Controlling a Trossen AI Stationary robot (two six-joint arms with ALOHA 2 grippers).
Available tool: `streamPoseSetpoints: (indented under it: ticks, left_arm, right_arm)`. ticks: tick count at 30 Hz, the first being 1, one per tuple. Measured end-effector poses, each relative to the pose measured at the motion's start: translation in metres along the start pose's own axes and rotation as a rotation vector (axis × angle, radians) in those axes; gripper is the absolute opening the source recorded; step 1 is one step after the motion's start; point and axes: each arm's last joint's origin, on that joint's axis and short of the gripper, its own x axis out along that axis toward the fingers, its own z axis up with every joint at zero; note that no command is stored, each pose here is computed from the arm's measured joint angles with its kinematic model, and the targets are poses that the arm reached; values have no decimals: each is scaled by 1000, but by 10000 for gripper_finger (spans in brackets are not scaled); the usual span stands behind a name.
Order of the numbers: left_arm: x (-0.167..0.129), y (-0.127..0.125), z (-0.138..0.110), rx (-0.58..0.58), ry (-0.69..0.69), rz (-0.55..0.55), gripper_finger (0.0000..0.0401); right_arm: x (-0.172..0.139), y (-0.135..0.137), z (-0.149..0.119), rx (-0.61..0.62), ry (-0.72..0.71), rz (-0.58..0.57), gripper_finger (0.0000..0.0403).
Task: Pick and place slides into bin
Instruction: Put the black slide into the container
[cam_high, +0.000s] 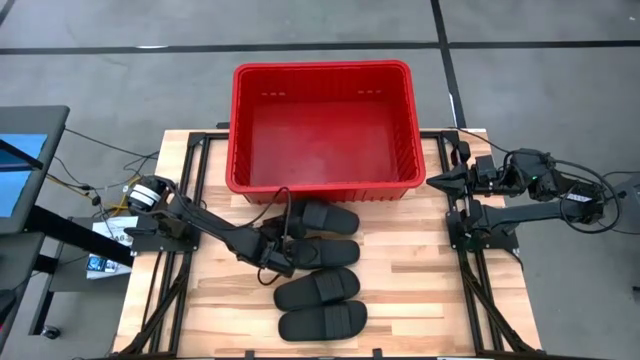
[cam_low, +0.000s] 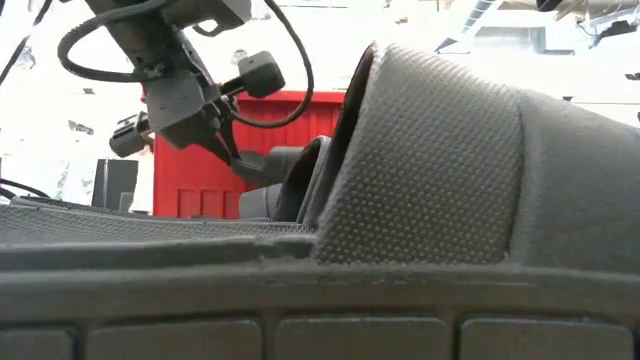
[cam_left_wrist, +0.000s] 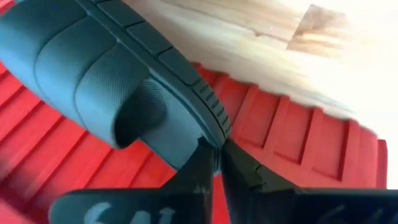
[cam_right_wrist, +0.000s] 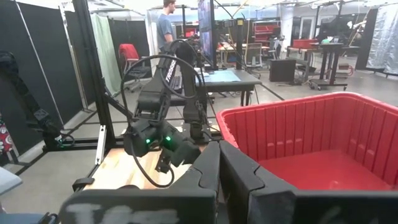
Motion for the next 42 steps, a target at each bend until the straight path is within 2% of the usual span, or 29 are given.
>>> streamPoseSetpoints:
  ticks: [10, 18, 29, 33, 42]
  left_arm:
    - [-20, 11, 0, 0, 27, 63, 0]
    - [-37, 32, -13, -37, 89, 110, 0]
    - [-68, 56, -27, -77, 96, 180, 0]
    - [-80, 61, -32, -38, 168, 236, 0]
    - [-94, 69, -44, 3, 231, 271, 0]
  right_arm:
    - [0, 0, 0, 0, 0, 0, 0]
    - [0, 0, 0, 0, 0, 0, 0]
    - [0, 0, 0, -1, 0, 0, 0]
    - [0, 0, 0, -31, 0, -1, 0]
    - [0, 0, 0, -34, -4, -1, 0]
